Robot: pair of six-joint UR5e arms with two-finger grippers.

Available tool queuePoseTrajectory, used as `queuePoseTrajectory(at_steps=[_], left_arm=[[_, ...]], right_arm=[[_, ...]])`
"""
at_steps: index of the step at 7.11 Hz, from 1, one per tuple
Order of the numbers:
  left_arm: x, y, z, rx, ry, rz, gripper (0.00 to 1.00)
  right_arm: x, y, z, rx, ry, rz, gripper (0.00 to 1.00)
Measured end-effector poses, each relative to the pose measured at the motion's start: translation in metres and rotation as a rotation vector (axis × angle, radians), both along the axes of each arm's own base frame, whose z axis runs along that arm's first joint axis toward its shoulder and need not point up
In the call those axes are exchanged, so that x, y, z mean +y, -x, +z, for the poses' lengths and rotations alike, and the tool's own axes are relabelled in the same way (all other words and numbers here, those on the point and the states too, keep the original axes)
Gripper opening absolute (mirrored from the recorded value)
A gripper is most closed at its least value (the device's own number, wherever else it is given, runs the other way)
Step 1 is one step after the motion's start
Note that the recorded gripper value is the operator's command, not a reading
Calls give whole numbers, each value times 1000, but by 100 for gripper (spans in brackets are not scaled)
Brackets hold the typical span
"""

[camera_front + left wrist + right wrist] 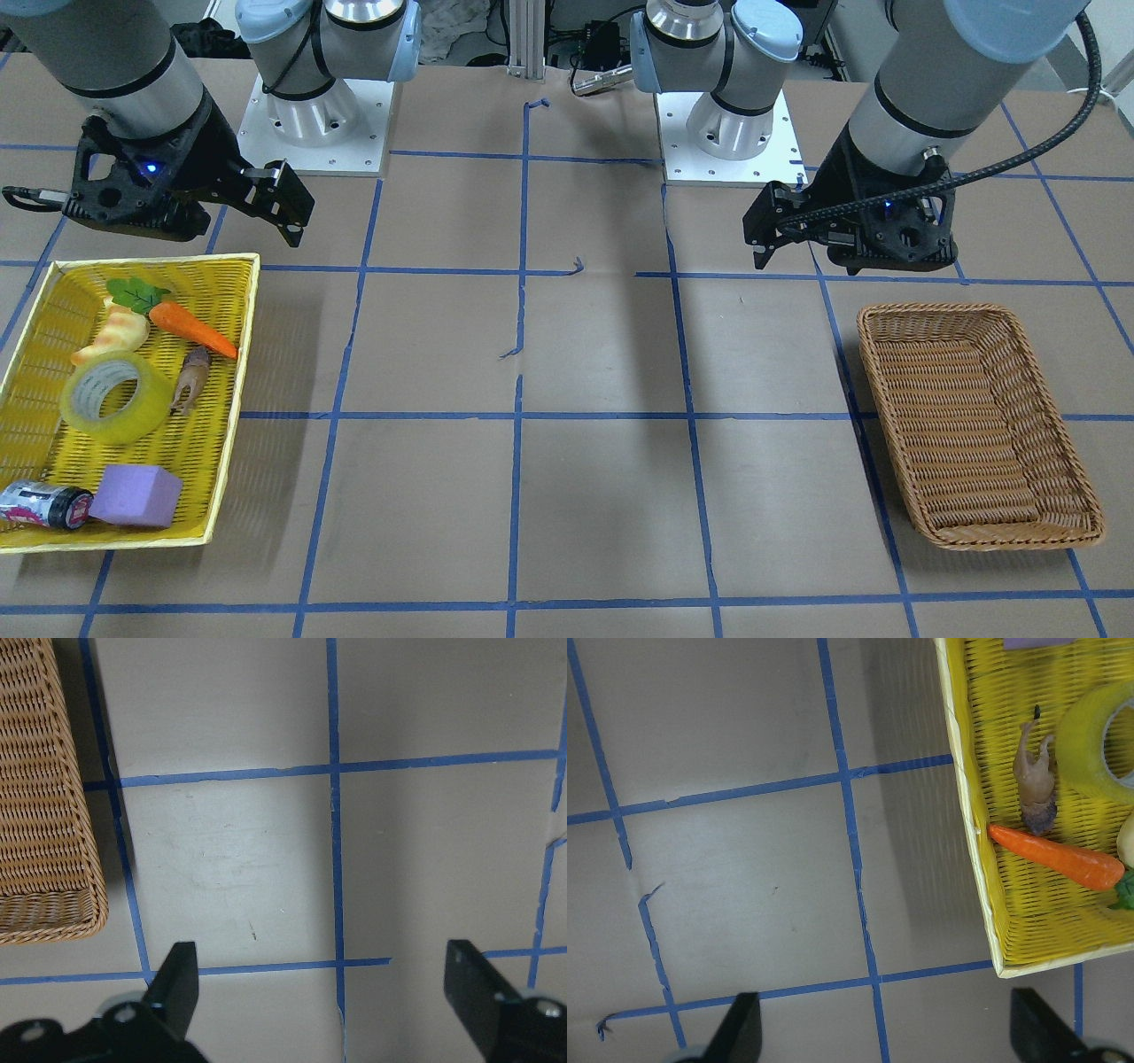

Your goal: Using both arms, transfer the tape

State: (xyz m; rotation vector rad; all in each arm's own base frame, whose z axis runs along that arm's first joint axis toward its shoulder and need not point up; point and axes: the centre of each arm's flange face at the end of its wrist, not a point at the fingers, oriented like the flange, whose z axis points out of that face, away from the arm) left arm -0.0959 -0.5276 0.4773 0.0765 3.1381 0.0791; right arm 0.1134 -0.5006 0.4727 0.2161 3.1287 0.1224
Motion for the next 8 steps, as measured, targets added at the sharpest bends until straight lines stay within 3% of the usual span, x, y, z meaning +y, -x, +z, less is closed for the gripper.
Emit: queuePoseTrajectory(at_steps=[8], left_arm=[[0, 0, -1, 2, -1, 3, 100]], right_arm=[[-1, 1, 0, -1, 6, 10, 100]])
